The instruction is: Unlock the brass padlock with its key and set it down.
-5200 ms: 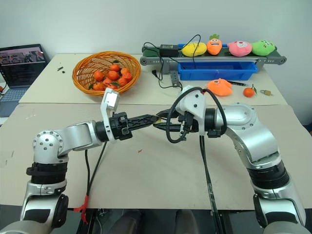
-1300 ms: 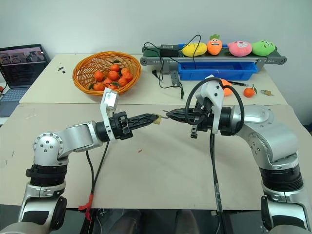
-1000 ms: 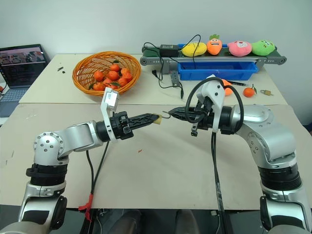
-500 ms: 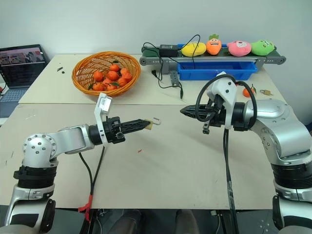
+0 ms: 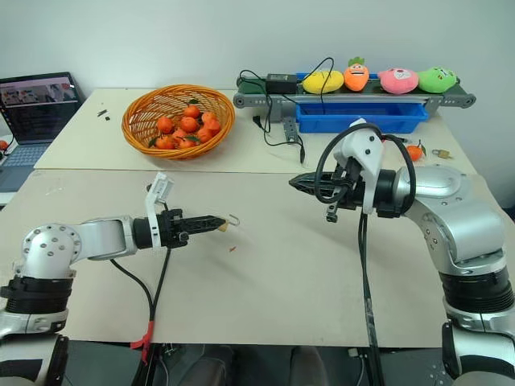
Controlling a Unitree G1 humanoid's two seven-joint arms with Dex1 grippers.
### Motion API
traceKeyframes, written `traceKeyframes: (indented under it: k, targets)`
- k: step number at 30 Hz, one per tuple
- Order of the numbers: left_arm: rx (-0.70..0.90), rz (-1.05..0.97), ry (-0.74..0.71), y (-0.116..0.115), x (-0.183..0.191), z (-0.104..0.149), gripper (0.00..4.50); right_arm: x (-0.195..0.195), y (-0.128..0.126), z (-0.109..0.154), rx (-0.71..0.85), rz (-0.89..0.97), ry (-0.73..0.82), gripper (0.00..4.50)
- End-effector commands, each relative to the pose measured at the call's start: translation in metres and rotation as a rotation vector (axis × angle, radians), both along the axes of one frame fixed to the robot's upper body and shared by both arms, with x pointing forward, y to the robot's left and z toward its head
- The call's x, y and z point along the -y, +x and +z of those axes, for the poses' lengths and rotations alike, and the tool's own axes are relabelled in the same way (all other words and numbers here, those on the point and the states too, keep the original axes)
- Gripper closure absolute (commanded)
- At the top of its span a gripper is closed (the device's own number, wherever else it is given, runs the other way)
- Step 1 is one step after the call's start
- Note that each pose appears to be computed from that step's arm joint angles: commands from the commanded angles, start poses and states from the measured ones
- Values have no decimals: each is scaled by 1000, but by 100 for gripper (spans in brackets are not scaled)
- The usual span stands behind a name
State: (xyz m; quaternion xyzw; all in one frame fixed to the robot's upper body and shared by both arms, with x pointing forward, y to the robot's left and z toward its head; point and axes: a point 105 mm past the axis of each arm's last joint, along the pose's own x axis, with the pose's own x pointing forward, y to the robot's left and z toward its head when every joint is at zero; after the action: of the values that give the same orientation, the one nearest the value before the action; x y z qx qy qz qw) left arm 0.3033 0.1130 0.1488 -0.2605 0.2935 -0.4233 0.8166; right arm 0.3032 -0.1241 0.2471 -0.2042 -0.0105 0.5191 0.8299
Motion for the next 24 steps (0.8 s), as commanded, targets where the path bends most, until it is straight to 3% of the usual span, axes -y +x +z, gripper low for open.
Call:
traceKeyframes:
  k: [1, 7, 21, 23, 24]
  targets:
    - [-13, 6, -30, -2, 5, -2, 449, -1, -6, 12, 50, 6, 12, 448]
    - [-43, 20, -67, 0, 18, -10, 449, -2, -8, 11, 45, 4, 14, 448]
    - [-128, 64, 7, 7, 30, -46, 449, -2, -13, 14, 44, 13, 4, 448]
    - [-129, 57, 7, 6, 33, -46, 346, -2, -13, 14, 45, 12, 2, 450]
    - [-128, 53, 8, 6, 33, -46, 324, -2, -13, 14, 45, 12, 2, 450]
